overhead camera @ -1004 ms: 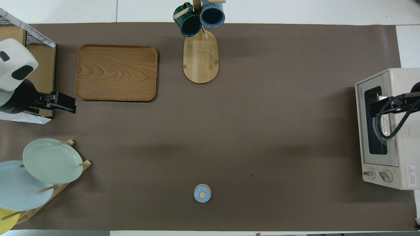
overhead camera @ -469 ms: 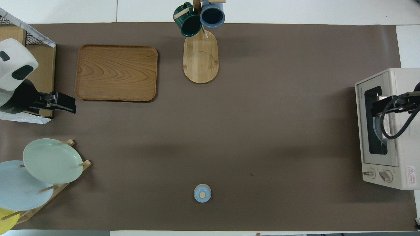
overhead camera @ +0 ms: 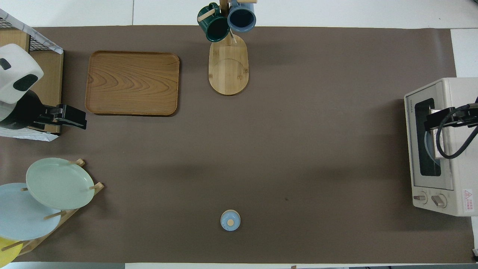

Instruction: Put eggplant into oven

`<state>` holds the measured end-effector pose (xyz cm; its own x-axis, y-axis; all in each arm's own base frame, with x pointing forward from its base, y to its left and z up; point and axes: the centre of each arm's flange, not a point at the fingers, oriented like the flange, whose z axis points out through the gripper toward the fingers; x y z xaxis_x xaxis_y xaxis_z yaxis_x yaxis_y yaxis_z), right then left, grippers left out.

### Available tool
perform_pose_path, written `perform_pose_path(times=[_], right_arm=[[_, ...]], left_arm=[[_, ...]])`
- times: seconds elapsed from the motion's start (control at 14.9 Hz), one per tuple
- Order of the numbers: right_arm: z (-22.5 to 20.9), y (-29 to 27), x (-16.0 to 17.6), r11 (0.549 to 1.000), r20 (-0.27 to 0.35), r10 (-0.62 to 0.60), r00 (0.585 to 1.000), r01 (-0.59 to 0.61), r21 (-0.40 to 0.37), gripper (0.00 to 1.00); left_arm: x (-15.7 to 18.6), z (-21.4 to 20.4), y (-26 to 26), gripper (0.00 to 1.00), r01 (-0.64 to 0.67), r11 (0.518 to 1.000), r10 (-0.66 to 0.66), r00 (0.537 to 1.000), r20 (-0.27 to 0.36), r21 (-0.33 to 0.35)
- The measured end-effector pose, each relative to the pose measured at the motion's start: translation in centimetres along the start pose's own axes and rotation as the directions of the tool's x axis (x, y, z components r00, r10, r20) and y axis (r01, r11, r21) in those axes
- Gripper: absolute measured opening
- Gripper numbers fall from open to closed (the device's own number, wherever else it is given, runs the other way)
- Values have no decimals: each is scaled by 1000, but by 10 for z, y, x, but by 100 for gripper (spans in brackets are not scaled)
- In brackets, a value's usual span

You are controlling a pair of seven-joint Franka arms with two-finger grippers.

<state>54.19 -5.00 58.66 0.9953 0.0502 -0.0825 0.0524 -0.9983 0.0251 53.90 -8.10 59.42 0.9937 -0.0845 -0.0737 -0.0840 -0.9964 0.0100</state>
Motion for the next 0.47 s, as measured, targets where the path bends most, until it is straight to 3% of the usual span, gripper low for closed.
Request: perform_pose_path(times=[0.47], right_arm=[[-2, -4, 2, 1000, -18, 5, 1000, -4, 29, 100]], left_arm=[[0, 0, 0, 100, 0, 1000, 0, 1000, 0, 0]])
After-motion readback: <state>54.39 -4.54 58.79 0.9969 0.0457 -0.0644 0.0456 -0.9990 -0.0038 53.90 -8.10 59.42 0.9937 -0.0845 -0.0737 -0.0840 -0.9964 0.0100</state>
